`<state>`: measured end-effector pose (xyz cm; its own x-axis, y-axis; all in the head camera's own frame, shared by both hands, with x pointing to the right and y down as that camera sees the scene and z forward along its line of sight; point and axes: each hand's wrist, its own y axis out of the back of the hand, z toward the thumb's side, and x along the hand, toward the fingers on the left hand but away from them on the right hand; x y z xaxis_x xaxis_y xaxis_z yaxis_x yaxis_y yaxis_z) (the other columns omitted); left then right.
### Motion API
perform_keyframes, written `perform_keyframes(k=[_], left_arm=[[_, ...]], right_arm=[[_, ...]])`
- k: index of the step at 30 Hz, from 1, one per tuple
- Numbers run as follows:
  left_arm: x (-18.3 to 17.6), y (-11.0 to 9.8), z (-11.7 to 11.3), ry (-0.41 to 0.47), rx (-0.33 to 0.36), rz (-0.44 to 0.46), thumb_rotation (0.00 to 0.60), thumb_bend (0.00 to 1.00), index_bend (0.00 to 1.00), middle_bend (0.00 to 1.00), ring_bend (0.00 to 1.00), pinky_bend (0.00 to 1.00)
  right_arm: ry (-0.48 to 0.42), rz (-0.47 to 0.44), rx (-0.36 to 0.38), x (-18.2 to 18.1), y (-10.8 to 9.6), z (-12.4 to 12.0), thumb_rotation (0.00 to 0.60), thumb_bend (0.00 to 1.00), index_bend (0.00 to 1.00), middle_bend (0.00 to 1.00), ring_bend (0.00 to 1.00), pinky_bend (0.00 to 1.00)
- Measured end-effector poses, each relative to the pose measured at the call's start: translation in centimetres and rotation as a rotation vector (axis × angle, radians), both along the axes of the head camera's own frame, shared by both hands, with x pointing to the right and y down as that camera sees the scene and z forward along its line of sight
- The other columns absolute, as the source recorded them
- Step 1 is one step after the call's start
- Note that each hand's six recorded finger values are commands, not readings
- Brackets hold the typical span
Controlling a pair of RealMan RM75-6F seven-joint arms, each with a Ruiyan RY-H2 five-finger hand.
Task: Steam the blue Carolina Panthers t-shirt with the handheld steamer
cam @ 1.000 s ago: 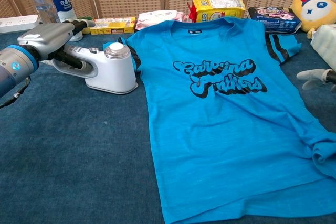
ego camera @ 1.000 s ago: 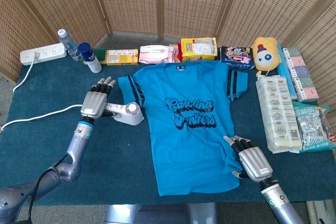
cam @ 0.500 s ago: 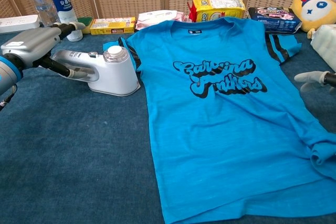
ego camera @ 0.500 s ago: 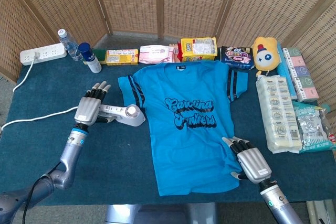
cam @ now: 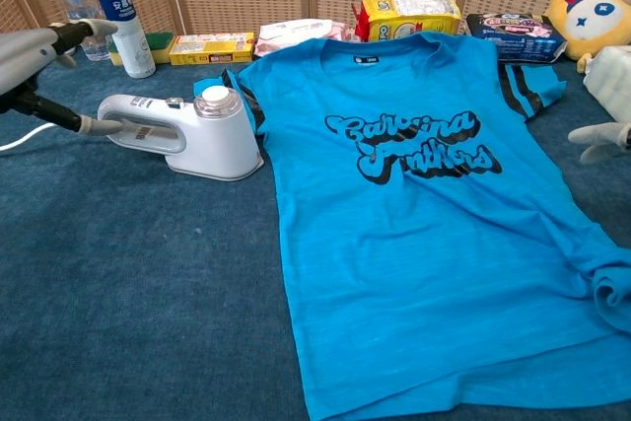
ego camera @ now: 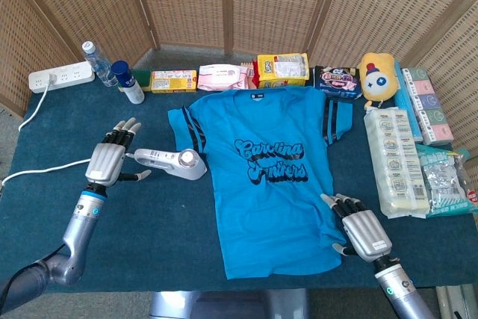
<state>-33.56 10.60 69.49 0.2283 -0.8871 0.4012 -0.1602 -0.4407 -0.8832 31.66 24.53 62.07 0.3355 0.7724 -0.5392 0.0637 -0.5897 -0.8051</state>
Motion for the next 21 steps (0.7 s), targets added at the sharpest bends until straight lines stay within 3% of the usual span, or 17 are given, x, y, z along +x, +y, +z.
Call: perform_keyframes(k=[5,12,21], left_arm=[[-2.0,1.2,-2.1,-0.02,-0.05,-0.019,0.368,0.11,0.0,0.0,0.0,0.19],[-6.5,4.7,-7.0,-0.077,-0.14,-0.089,0.376,0.12,0.0,0.0,0.0,0.19],[-11.3,10.4,-11.6,-0.106,-0.128,-0.212,0.402,0.13,0.0,0.0,0.0,0.19]], right_arm=[[0.01,0.036,0.024,1.1,-0.5,-0.8,0.6,0.18,0.1,0.21,0.18,0.21],[0.026,0.105,0.066,3.0,-1.2,-2.3,0.6,0.19,0.15,0.23,0.2,0.23],[0.043,0.171,0.113,4.6,-1.6,-3.4,0.6,0.25,0.17,0.24,0.2,0.23]])
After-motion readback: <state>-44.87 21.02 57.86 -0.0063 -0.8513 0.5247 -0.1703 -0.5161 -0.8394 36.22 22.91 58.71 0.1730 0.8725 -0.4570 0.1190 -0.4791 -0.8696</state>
